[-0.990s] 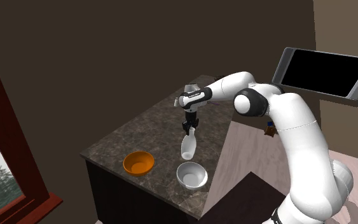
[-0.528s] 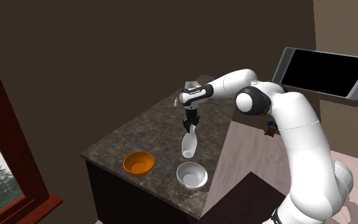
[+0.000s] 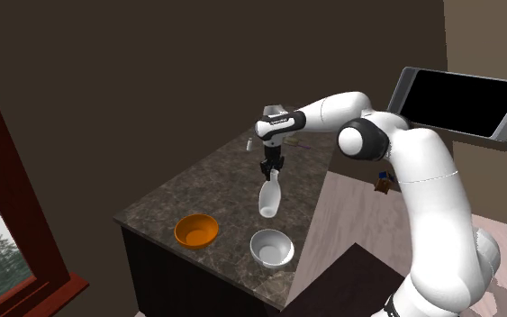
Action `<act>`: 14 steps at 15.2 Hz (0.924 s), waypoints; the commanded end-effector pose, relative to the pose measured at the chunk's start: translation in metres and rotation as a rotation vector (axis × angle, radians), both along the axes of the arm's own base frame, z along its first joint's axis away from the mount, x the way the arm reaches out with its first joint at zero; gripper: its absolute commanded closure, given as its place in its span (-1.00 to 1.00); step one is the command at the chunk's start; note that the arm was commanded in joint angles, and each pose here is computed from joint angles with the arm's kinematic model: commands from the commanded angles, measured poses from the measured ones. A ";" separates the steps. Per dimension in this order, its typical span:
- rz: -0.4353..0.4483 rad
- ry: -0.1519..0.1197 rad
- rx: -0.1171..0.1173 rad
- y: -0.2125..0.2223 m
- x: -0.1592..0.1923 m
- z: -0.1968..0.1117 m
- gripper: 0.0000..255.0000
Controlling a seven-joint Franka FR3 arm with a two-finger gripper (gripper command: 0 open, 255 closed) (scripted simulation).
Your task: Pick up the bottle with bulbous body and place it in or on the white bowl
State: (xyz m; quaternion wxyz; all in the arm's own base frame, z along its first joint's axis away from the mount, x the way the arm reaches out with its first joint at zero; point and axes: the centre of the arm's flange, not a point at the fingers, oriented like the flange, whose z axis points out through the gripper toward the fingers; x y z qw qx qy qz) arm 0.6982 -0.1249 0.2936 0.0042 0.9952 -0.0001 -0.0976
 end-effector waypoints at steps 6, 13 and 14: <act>0.000 0.000 0.000 0.001 0.001 0.037 1.00; 0.000 0.000 0.000 0.001 0.001 0.074 1.00; 0.000 0.000 0.000 0.001 0.001 0.079 1.00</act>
